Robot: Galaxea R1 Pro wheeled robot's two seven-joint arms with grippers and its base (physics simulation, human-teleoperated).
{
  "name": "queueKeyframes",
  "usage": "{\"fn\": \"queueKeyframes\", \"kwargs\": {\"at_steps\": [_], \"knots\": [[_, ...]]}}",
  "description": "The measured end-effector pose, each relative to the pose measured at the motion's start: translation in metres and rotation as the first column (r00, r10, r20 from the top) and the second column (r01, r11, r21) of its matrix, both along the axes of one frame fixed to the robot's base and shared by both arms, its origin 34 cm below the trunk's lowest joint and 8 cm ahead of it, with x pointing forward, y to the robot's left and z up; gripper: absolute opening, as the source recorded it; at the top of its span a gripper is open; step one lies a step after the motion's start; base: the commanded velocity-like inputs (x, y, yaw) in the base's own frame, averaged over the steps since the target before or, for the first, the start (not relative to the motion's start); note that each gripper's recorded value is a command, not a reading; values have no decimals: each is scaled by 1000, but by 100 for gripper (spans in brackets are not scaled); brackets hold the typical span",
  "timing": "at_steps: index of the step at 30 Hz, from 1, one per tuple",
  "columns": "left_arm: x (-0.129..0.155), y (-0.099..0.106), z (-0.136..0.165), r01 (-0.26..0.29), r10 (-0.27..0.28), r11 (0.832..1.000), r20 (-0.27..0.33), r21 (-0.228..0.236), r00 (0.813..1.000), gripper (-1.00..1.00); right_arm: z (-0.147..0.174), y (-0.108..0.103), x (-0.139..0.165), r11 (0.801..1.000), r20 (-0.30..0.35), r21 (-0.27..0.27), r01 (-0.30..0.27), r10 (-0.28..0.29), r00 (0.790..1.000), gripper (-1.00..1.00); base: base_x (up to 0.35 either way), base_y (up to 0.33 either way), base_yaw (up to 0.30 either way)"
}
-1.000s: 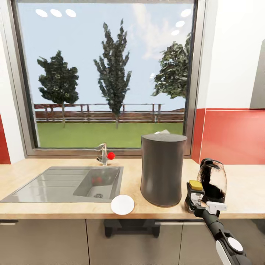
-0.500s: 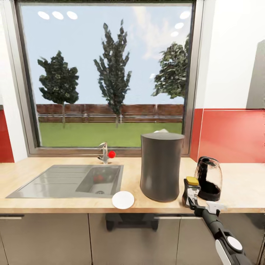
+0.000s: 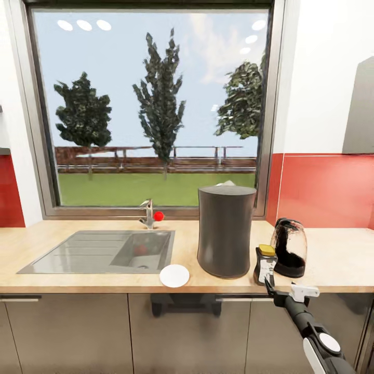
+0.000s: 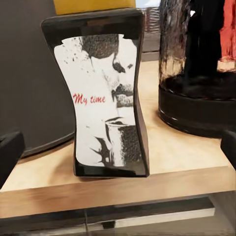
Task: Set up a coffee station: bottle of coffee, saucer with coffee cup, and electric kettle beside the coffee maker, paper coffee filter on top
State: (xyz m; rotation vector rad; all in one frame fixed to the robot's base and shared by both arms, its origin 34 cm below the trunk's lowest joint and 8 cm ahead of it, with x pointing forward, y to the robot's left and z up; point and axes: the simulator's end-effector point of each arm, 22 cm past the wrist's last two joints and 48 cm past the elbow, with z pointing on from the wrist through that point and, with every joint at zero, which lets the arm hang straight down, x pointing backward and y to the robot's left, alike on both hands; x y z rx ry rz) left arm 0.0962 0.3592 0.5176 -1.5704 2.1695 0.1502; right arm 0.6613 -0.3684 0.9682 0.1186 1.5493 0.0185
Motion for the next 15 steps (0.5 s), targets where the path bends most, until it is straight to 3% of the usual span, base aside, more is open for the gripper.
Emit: {"fn": "queueKeyframes", "kwargs": {"at_steps": [8,15], "knots": [[0,1,0,5,-5,1000,0,1,1000,100,-36,3,-2,999,-165,26,-29,33,986,100,0,0,0],[2,-1,0,22,-22,1000,1,-1,1000,100,-68,1,-13,998,-353,31,-57,64,933,100,0,0,0]]}}
